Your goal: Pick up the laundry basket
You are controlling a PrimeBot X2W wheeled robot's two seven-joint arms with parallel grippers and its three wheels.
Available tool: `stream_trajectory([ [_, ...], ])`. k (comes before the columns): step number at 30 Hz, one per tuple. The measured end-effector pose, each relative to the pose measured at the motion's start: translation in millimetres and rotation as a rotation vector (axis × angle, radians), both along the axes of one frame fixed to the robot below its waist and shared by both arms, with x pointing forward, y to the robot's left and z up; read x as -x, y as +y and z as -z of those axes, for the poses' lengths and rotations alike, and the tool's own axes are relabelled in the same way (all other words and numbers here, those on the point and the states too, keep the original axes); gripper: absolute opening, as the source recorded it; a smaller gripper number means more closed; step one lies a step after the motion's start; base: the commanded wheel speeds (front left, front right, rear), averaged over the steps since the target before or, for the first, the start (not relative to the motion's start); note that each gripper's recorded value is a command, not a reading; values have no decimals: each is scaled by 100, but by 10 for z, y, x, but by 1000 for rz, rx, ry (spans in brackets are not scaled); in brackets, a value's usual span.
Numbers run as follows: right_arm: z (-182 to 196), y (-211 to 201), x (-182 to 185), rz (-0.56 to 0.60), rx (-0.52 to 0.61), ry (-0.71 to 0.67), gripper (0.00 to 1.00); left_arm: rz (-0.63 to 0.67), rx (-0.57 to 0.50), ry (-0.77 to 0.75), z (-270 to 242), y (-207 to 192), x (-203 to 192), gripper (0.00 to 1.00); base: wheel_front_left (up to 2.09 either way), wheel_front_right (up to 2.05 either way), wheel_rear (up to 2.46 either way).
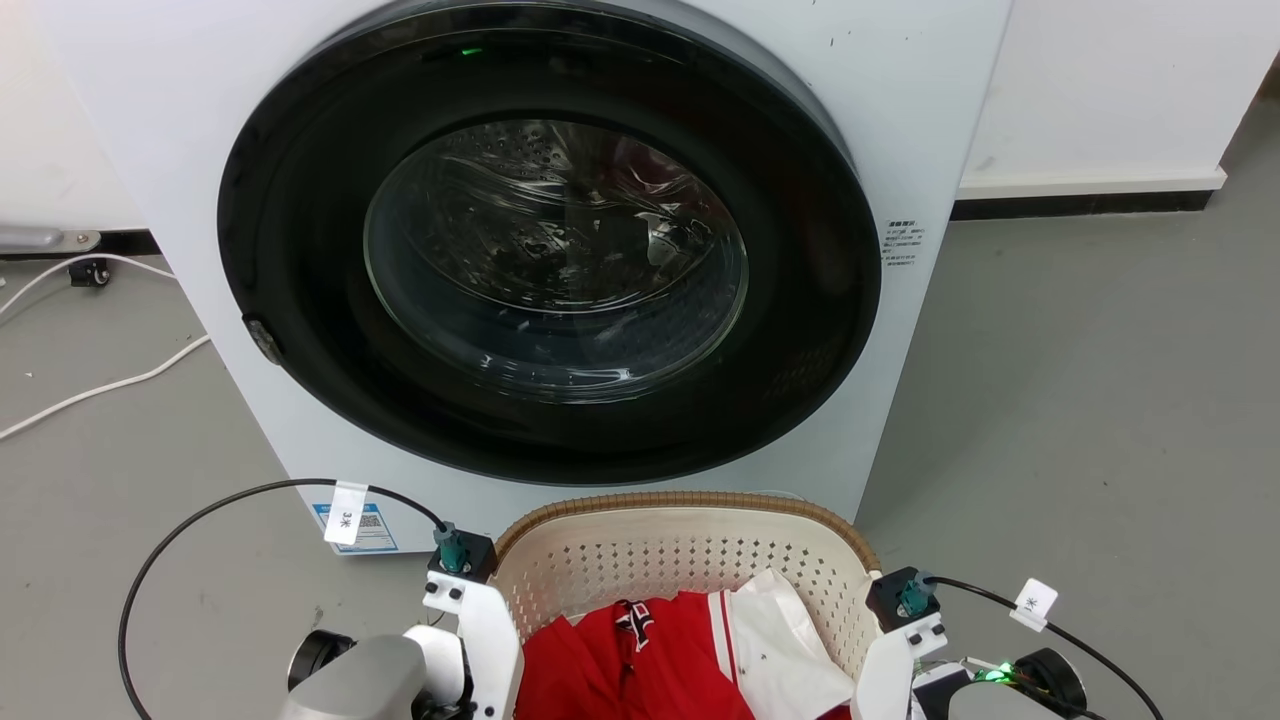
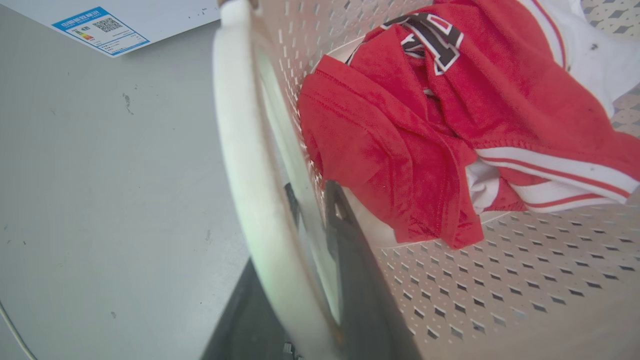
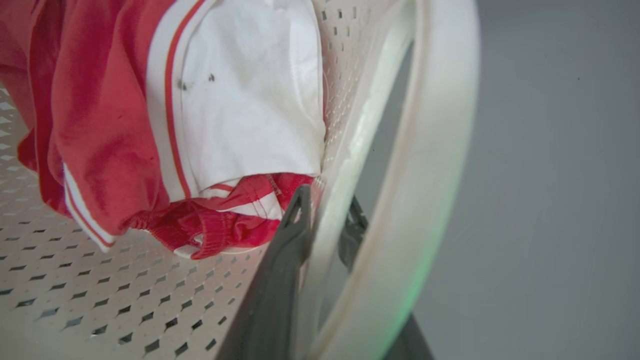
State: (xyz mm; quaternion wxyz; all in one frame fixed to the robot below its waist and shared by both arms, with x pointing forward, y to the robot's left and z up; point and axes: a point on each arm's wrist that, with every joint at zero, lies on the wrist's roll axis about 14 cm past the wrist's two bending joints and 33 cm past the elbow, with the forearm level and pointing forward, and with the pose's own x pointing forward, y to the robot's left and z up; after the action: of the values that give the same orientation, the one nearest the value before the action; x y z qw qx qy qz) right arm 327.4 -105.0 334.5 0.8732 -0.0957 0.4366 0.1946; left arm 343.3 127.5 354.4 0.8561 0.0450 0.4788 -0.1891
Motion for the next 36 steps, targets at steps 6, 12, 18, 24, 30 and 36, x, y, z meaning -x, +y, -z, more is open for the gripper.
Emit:
stream_trajectory([
  [6, 12, 3, 6, -1, -1, 3, 0, 1, -2, 4, 14, 3, 5, 0, 0, 0, 0],
  [12, 17, 0, 13, 0, -1, 5, 0, 0, 0, 6, 16, -3, 6, 0, 0, 0, 0],
  [18, 19, 1, 17, -1, -1, 6, 0, 1, -1, 6, 17, -3, 7, 0, 0, 0, 0],
  [24, 21, 5, 22, -2, -2, 7, 0, 1, -1, 7, 16, 1, 11, 0, 0, 0, 0],
  [30, 20, 11, 23, -2, -3, 8, 0, -2, -1, 6, 13, 11, 13, 0, 0, 0, 0],
  [36, 22, 9, 26, -2, -2, 9, 0, -1, -2, 7, 14, 9, 13, 0, 0, 0, 0],
])
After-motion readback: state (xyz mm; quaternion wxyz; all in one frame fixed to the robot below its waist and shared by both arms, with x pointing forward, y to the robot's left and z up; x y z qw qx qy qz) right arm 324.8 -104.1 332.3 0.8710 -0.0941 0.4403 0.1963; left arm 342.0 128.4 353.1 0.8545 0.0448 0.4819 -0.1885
